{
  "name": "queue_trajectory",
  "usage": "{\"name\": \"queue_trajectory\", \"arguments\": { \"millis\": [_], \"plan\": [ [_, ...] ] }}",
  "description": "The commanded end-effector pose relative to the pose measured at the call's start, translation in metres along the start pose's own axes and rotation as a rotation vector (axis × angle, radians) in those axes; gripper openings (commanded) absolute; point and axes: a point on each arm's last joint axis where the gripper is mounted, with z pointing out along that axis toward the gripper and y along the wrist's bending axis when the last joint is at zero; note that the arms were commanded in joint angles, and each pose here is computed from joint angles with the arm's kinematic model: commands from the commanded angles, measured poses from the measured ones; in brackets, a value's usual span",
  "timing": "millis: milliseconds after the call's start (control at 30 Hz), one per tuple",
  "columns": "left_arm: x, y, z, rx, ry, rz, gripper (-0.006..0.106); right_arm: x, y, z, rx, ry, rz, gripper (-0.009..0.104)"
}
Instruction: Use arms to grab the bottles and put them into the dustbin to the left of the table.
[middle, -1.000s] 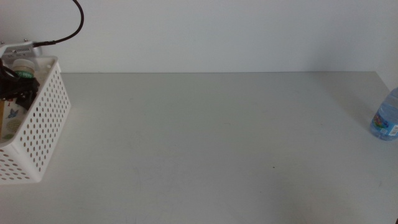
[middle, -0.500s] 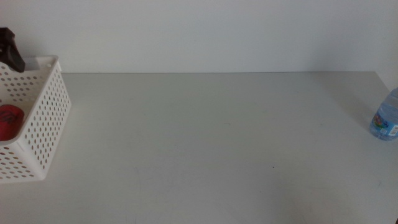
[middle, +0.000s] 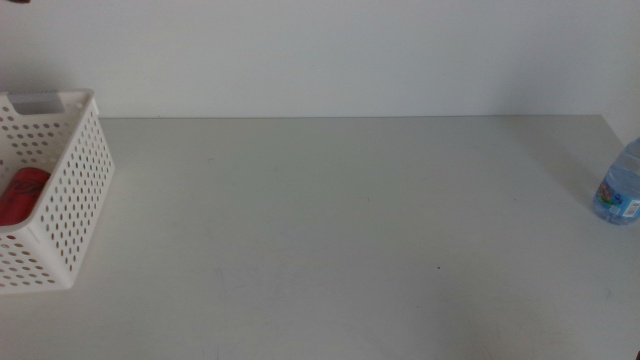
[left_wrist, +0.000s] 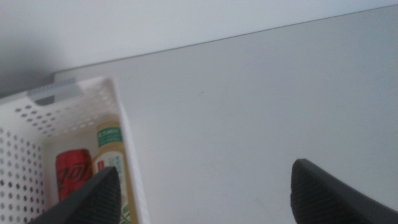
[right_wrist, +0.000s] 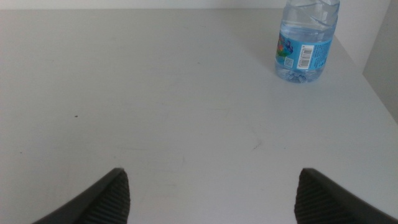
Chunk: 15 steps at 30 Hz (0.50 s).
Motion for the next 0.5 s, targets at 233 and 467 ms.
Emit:
{"name": "queue_trajectory", "arguments": {
  "millis": [233,467],
  "plan": [
    [0.066,-0.064,-0.044,0.128,-0.155,0.048,0.094,-0.007,0.0,-0.002,0.007,-0.085,-0.019,0.069],
    [0.149,-0.083,-0.026,0.245,-0.271,0.076,0.094,-0.007,0.0,-0.002,0.007,-0.085,-0.019,0.069]
  ]
}}
